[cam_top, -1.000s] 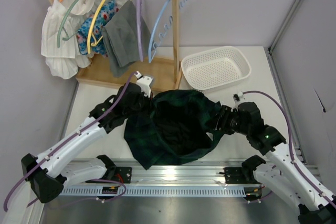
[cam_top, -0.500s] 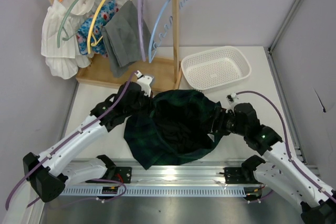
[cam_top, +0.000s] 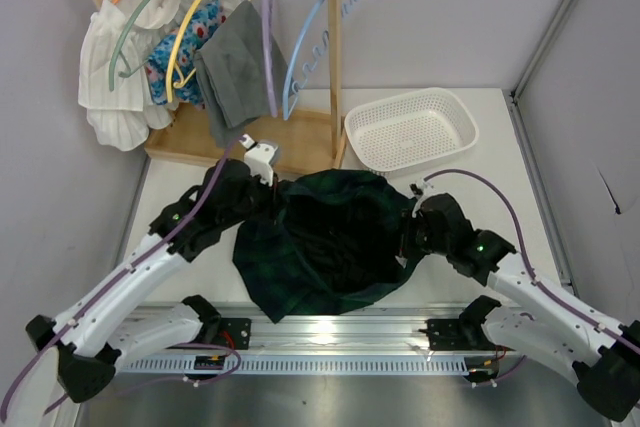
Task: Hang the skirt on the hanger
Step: Move the skirt to the center of the board
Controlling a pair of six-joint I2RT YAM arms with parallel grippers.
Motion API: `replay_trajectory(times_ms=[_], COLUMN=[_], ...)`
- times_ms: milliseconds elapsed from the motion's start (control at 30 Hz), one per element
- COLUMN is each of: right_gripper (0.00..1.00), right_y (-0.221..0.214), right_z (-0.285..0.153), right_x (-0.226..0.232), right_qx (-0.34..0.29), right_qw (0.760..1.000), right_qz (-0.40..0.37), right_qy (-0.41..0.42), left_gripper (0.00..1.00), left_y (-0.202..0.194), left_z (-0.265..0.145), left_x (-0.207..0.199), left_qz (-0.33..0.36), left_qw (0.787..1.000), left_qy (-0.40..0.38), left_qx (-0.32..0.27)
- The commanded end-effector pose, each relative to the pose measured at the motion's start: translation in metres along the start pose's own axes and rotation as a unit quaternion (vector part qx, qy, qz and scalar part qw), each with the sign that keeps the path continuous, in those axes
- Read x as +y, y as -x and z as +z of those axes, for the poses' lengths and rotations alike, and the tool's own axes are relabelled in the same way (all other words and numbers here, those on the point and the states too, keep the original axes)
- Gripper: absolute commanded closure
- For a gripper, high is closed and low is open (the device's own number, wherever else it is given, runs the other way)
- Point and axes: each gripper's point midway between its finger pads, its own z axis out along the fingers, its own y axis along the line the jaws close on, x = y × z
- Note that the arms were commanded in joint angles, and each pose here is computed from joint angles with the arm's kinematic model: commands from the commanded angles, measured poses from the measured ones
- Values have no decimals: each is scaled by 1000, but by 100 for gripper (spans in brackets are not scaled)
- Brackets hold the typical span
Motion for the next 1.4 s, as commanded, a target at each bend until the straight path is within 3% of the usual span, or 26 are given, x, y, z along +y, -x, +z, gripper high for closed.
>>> replay_trajectory(times_ms=[0, 133, 500, 633, 800, 933, 1033, 1367], right_gripper=[100, 100, 100, 100, 100, 100, 100, 100], right_y=[42, 57, 82, 119, 166, 202, 208, 234], right_z=[-23, -41, -50, -67, -92, -113, -119, -147], right_x=[20, 21, 35, 61, 59, 38, 26, 60], right_qx=[-92, -146, -167, -137, -154, -168, -157, -177], right_qw=[995, 989, 985, 984, 977, 982, 987, 979], right_qz=[-12, -13, -12, -12, 10, -18, -20, -72], right_qy=[24, 24, 52, 109, 144, 88, 36, 69], left_gripper=[100, 99, 97, 99, 100, 100, 100, 100], left_y=[34, 38, 35, 41, 48, 86, 91, 120], left_z=[-42, -69, -66, -48, -29, -51, -60, -77], left_x=[-13, -13, -7, -11, -8, -16, -8, -19], left_qz=[7, 1, -48, -67, -84, -81, -76, -81], left_qw=[996, 991, 994, 997, 994, 996, 995, 996], left_qy=[-41, -49, -21, -7, 44, 36, 60, 31], left_qx=[-75, -124, -97, -37, 51, 27, 20, -36])
